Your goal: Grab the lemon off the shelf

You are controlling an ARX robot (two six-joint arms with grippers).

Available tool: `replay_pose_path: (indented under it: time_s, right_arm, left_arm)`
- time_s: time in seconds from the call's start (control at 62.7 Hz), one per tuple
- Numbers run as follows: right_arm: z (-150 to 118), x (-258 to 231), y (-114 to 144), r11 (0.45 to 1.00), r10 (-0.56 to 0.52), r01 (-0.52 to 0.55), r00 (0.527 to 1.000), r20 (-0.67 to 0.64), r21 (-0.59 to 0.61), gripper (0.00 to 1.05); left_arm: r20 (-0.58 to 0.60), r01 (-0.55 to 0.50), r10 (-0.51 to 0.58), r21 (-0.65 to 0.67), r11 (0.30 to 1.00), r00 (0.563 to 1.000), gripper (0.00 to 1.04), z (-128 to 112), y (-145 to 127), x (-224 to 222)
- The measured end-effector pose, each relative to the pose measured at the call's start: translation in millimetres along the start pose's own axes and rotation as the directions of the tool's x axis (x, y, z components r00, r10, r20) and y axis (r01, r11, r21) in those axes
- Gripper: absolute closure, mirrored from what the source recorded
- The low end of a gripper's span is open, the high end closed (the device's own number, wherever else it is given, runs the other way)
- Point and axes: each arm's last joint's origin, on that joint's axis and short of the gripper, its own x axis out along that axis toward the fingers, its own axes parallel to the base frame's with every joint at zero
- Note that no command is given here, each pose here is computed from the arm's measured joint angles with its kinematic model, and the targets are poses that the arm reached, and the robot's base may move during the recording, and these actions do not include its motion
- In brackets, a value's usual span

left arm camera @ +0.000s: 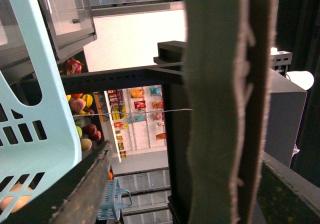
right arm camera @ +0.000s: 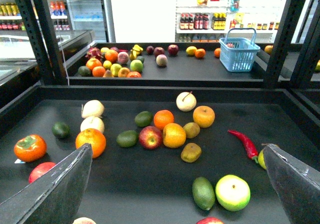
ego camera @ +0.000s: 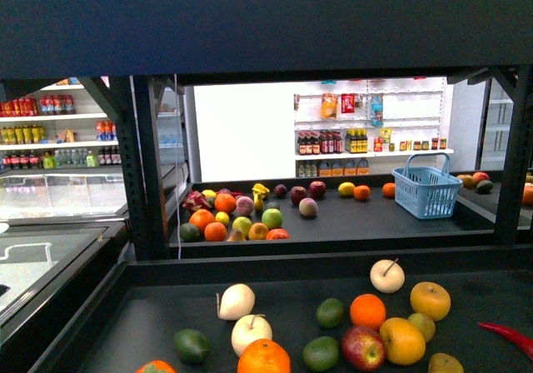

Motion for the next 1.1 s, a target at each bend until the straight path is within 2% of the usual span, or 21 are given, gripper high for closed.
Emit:
replay_pose_path:
  time_s: [0.08,0.351,0.558,0.654,0.765,0.909,1.1]
  right_arm:
    - [0.0,0.0,0.0,1.000,0.000,0.000,1.000,0.000,0.000,0.02]
    - [0.0,0.0,0.0,1.000,0.000,0.000,1.000,0.000,0.000,0.02]
    - [0.0,0.0,0.0,1.000,0.000,0.000,1.000,0.000,0.000,0.02]
    - [0.0,0.0,0.0,1.000,0.000,0.000,1.000,0.000,0.000,0.02]
    - [0.0,0.0,0.0,1.000,0.000,0.000,1.000,0.000,0.000,0.02]
    - [0.0,0.0,0.0,1.000,0.000,0.000,1.000,0.000,0.000,0.02]
    - [0.0,0.0,0.0,1.000,0.000,0.000,1.000,0.000,0.000,0.02]
  left_arm:
    - [-0.009,-0.020,0.020,0.028,0.999,1.000,0.06,-0.2,-6.9,-0.3]
    - [-0.036,-0.147,0.151,0.087,0.985,0.988,0.08,-2.3,-26.2,-4.6]
    - [-0.025,-0.291,0.302,0.201,0.935,0.953,0.08,-6.4,-43.2,-14.9]
    - [-0.015,-0.341,0.363,0.313,0.886,0.932,0.08,-10.8,-61.7,-24.2]
    - [0.010,-0.359,0.406,0.489,0.795,0.914,0.08,-18.6,-93.1,-40.3]
    - [0.017,-0.290,0.409,0.730,0.619,0.913,0.08,-40.4,-140.1,-74.6]
    - [0.017,-0.223,0.400,0.851,0.475,0.916,0.08,-79.8,-165.5,-130.7]
